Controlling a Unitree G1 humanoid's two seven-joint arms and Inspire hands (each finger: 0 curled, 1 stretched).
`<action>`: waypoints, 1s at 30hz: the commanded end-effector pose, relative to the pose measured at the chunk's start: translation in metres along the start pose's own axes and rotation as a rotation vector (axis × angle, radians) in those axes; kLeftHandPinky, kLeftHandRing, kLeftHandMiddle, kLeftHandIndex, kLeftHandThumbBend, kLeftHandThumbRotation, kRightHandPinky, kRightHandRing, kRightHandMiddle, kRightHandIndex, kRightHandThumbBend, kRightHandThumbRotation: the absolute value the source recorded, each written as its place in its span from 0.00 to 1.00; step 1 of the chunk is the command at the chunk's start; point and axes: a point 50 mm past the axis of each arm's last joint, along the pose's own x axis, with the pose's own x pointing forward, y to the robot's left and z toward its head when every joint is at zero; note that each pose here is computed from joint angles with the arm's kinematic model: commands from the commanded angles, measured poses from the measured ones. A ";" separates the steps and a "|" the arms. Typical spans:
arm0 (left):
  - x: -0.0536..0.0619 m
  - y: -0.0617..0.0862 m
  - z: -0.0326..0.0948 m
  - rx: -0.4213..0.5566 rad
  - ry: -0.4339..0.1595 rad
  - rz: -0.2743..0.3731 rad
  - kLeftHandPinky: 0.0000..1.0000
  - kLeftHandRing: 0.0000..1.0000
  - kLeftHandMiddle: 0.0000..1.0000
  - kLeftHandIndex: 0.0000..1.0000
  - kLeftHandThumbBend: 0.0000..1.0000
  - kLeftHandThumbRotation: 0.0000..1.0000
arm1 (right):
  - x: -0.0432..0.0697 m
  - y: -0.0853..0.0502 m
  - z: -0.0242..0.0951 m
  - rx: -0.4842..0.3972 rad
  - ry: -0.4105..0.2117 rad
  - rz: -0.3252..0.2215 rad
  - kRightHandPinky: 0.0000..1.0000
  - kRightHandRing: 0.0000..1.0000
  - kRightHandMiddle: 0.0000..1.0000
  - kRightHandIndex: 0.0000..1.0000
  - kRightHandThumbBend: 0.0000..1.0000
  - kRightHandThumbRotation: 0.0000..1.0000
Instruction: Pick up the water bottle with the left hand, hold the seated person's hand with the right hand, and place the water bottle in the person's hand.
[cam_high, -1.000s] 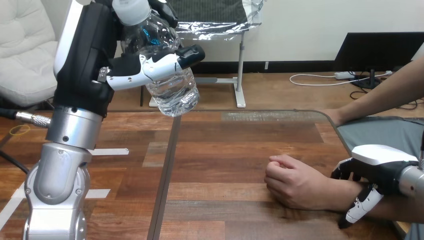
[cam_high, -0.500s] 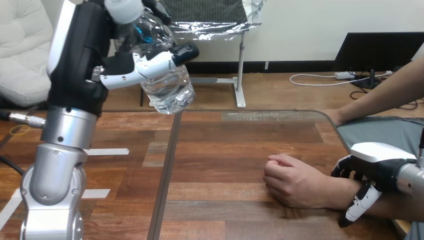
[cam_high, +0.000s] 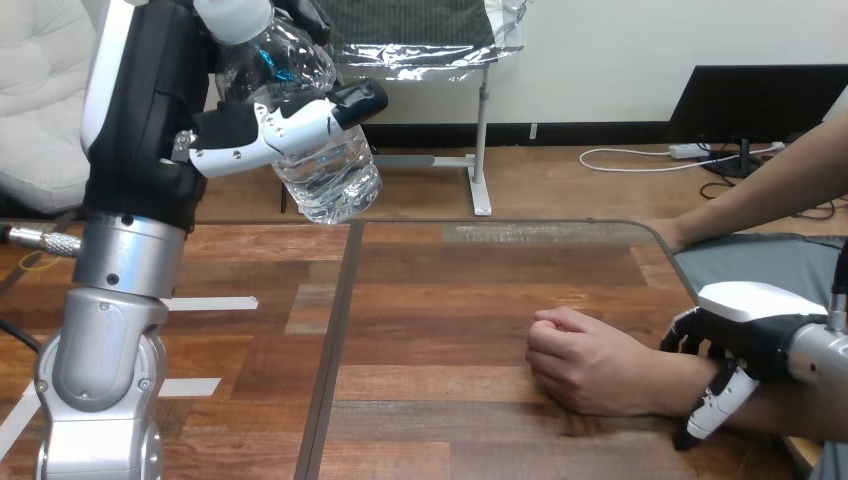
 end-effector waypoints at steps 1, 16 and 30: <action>0.010 0.005 0.012 0.003 -0.080 0.024 0.20 0.25 0.31 0.37 0.63 0.00 | 0.007 0.062 0.002 0.015 0.013 0.209 0.48 0.61 0.69 0.72 1.00 0.28; 0.009 0.006 0.012 0.003 -0.092 0.021 0.19 0.25 0.31 0.37 0.62 0.00 | 0.009 0.066 0.004 -0.010 0.012 0.185 0.34 0.44 0.54 0.62 0.95 0.16; 0.009 0.007 0.012 0.005 -0.092 0.029 0.19 0.25 0.31 0.37 0.62 0.00 | 0.010 0.071 0.004 -0.006 -0.001 0.166 0.18 0.27 0.38 0.49 0.90 0.02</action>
